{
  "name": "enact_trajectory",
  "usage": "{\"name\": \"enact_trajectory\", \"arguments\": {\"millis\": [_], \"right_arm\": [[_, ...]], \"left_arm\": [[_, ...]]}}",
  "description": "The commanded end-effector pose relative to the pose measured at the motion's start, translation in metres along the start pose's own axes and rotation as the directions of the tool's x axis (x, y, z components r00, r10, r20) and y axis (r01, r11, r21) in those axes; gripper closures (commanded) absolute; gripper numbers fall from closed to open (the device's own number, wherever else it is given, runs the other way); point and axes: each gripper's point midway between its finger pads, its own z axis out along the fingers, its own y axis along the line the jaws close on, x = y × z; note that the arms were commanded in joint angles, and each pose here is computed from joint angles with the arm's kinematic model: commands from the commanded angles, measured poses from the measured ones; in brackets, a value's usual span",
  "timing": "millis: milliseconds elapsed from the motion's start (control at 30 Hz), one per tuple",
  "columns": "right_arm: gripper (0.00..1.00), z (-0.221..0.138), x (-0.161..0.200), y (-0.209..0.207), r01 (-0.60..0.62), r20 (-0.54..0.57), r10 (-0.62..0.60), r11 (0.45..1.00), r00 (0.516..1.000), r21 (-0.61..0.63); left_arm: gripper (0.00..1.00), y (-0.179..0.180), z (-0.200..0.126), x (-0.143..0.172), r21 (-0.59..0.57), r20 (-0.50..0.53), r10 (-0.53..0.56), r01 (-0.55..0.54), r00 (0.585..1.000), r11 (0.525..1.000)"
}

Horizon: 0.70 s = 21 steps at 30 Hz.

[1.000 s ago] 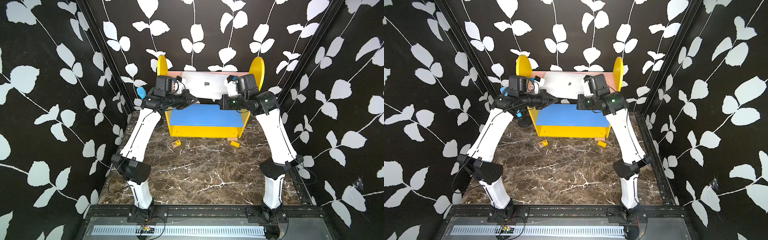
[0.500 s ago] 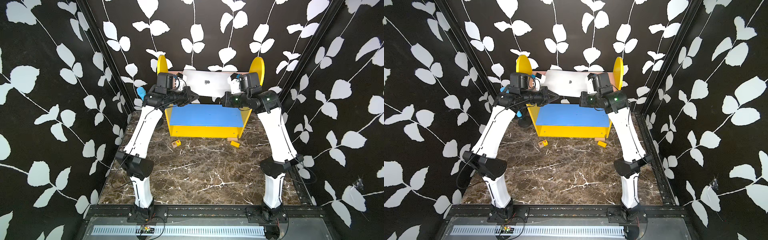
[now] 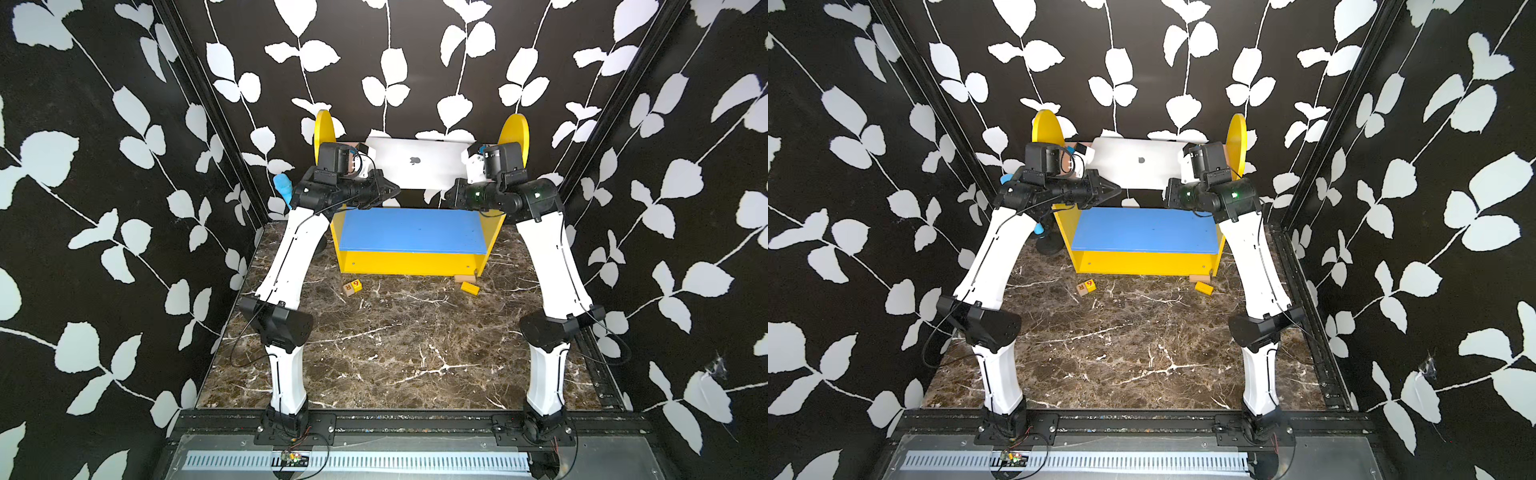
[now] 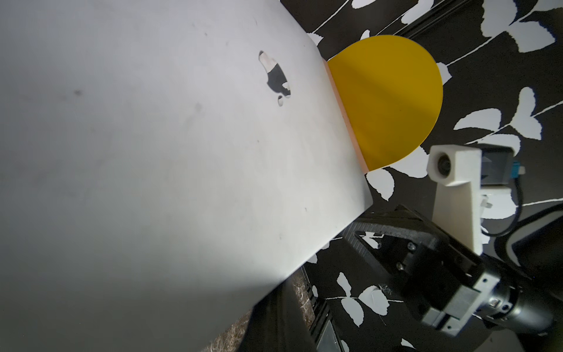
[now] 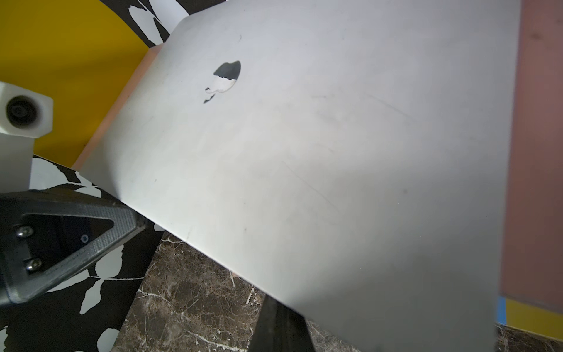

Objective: Close the laptop lid and set it aside
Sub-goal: Place the laptop on the shelf.

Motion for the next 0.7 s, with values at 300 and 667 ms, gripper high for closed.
{"name": "enact_trajectory", "arguments": {"millis": [300,667], "right_arm": [[1.00,-0.002,-0.031,-0.003,-0.009,0.108,0.012,1.000,0.994,-0.024],[1.00,-0.005,-0.037,-0.012,-0.025,0.123,0.027,1.000,0.992,-0.017]], "left_arm": [[1.00,-0.008,-0.006,-0.016,0.024,0.052,0.022,-0.023,0.998,0.999],[1.00,-0.008,-0.006,-0.020,0.033,0.061,0.017,-0.019,0.998,0.999]]}}
